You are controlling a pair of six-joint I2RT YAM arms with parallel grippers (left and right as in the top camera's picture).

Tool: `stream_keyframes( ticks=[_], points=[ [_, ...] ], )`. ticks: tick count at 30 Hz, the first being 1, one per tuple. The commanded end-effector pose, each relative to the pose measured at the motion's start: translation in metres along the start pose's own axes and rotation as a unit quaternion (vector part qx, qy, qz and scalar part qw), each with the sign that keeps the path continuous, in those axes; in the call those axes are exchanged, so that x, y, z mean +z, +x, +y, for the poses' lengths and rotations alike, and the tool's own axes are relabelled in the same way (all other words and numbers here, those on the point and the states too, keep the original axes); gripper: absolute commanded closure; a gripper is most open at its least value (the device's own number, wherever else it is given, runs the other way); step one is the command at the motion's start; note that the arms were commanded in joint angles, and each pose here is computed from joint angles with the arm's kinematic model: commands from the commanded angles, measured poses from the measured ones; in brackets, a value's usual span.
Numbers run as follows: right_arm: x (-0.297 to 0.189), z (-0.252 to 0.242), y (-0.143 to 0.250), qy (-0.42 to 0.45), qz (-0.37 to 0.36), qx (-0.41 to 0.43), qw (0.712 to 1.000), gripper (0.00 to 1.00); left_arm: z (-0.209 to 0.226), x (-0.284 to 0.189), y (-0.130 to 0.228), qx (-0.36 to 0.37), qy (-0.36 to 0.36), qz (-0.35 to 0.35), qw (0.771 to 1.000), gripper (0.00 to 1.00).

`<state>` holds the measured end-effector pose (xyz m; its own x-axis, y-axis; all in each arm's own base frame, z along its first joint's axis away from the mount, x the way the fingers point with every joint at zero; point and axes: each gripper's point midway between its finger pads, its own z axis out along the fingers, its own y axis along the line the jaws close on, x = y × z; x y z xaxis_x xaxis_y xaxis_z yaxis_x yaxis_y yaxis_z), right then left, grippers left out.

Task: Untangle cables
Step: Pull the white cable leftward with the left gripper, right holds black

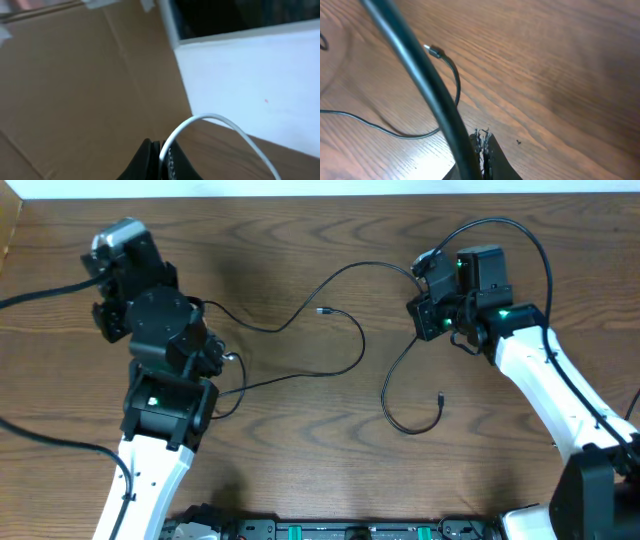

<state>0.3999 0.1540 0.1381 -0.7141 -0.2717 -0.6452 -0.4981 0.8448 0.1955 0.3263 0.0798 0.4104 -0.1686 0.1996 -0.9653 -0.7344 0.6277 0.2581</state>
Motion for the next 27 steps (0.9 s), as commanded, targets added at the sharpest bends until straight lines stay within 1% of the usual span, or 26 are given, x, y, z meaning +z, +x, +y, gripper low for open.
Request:
stream_keyframes(
  ticks=[1,7,12,15,18,20,24,27],
  points=[
    [0.004,-0.01,0.001,0.02,0.006,0.001,1.0,0.99,0.024,0.005,-0.01,-0.004,-0.041,-0.004,0.999,0.92],
    [0.0,-0.039,0.006,0.075,0.013,0.012,0.997,0.99,0.04,0.012,-0.015,-0.008,-0.067,-0.012,0.998,0.93],
    [-0.015,-0.083,0.03,0.148,0.054,0.035,0.987,0.99,0.056,0.014,-0.027,-0.009,-0.092,-0.029,0.995,0.92],
    [-0.028,-0.113,0.048,0.199,0.083,0.053,0.975,0.99,0.06,0.014,-0.032,-0.002,-0.1,-0.036,0.994,0.93],
    [-0.051,-0.151,0.073,0.274,0.124,0.069,0.951,0.99,0.061,0.014,-0.033,0.013,-0.102,-0.036,0.994,0.92],
    [-0.066,-0.171,0.085,0.302,0.136,0.091,0.939,0.99,0.063,0.014,-0.033,0.016,-0.105,-0.035,0.994,0.92],
    [-0.089,-0.202,0.106,0.321,0.14,0.142,0.926,0.99,0.073,0.019,-0.029,0.018,-0.124,-0.028,0.992,0.93],
    [-0.096,-0.211,0.115,0.296,0.126,0.18,0.93,0.99,0.087,0.022,-0.024,0.018,-0.151,-0.016,0.988,0.92]
  ],
)
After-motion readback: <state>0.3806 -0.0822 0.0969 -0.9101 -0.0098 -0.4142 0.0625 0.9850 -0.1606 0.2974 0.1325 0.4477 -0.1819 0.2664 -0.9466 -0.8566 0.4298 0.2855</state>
